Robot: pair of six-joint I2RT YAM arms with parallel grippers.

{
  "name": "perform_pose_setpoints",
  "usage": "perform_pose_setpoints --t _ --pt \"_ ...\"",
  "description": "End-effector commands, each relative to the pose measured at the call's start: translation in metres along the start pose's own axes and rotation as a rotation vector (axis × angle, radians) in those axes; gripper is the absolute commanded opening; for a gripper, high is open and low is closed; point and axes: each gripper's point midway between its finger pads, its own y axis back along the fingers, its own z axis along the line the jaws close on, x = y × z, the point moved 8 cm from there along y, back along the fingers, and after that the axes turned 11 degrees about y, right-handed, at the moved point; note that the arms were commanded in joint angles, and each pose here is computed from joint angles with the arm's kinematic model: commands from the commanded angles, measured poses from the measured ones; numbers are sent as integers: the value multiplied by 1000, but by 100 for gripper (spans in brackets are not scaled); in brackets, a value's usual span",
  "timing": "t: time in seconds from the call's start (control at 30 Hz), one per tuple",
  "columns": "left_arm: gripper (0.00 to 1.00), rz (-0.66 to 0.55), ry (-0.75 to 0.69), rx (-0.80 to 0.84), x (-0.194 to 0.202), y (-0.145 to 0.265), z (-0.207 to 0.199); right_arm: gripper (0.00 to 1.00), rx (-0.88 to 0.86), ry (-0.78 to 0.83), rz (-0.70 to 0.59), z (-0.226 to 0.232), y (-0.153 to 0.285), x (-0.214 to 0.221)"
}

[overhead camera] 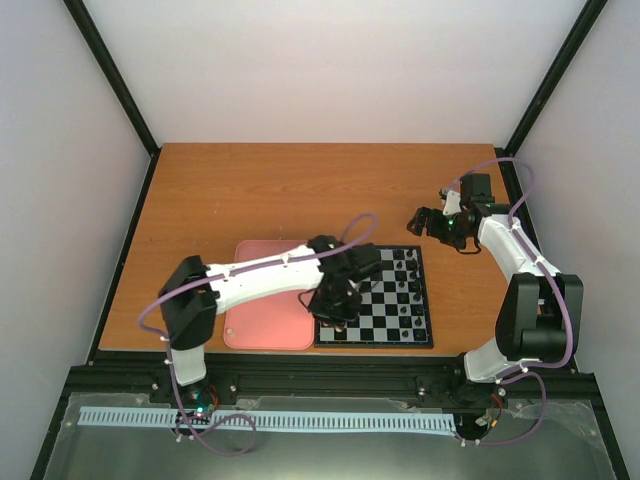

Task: Set up the chess pieces on the board
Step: Place the chess piece on the chessboard.

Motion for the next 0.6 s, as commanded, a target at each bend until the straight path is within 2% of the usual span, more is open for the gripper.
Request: perform_pose_setpoints --t 0.0,0.2,0.47,0.57 --pt "1 16 -134 -89 17 -9 -23 100 12 34 -27 3 8 -8" --pt "1 -2 -161 -123 19 -26 -31 100 0 33 -28 3 7 -6" --pt "1 -120 -130 -195 4 -40 -26 100 -17 34 -31 5 7 -7" --pt "1 -128 -126 -208 2 -46 -25 100 -21 36 -33 6 8 -8"
